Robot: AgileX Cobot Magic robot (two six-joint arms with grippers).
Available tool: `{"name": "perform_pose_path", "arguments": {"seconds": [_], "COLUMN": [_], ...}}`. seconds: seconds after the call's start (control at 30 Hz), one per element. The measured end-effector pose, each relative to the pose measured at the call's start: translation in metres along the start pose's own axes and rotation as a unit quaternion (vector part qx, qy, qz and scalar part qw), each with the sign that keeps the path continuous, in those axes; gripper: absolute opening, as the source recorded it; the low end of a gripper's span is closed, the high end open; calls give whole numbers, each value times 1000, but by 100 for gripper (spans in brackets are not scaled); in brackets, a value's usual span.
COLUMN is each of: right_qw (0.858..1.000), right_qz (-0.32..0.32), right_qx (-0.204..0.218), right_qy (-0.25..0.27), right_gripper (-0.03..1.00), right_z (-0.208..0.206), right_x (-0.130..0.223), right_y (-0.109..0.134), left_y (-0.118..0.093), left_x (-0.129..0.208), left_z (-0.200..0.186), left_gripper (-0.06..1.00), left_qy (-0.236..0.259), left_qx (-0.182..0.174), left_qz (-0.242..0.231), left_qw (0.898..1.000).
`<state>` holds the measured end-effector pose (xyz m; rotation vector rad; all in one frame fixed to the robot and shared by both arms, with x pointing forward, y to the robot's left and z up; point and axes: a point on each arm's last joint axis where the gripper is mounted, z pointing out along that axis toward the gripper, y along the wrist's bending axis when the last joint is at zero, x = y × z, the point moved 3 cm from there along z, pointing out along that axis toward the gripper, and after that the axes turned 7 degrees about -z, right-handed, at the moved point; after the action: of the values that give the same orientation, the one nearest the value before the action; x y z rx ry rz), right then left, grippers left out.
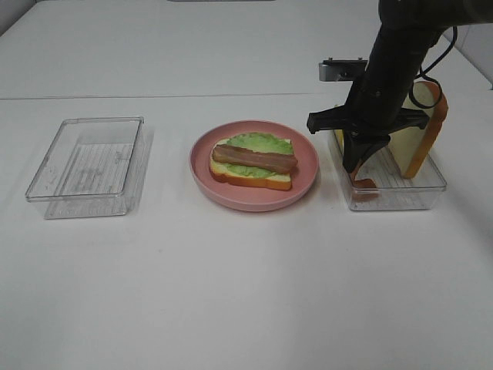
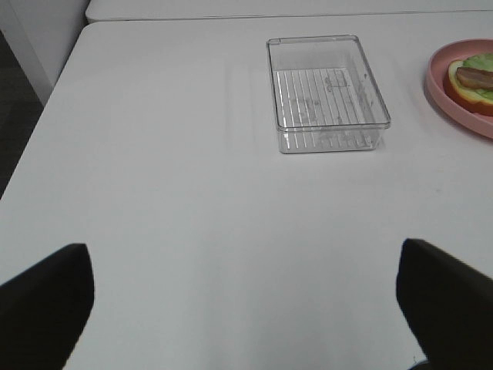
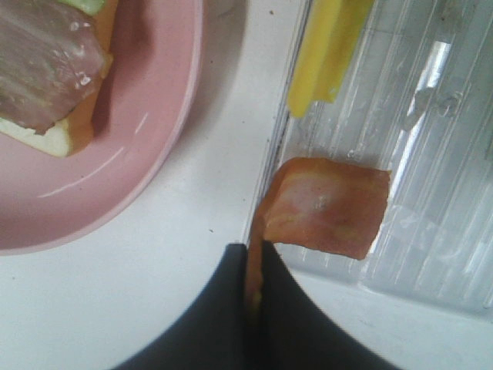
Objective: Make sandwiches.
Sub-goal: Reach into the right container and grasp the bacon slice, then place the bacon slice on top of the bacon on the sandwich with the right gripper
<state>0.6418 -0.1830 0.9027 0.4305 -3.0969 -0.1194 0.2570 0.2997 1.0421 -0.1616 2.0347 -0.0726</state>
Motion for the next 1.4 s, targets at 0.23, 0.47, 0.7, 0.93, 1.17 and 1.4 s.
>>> {"name": "perform_pose_path", "arguments": {"seconds": [0.23,0.47,0.7,0.93,1.17,1.4], "right_qw": [1000,1000,998,993,982,973], "right_qz": [-16,-29,-33,-31,-96,-120], "right_qx": [-1,1,1,-36,-46,-86], "right_qy": [27,-9,-59,-108,-155,-177], "right_gripper": [3,3,3,3,3,3], "right_z": [-9,-49,-91,-118,-118,-97], "right_x": [9,16,24,29,21,7], "right_y": [1,4,8,22,69,115], "left_y": [0,0,0,0,0,0], "left_x": [0,0,0,0,0,0], "left_z": [0,0,0,0,0,0], "left_gripper": [99,99,99,99,99,99], "left_qy": [0,0,0,0,0,0], "left_qx": [0,0,0,0,0,0], "left_qz": [0,0,0,0,0,0], "left_qw": [1000,1000,1000,1000,1000,1000]}}
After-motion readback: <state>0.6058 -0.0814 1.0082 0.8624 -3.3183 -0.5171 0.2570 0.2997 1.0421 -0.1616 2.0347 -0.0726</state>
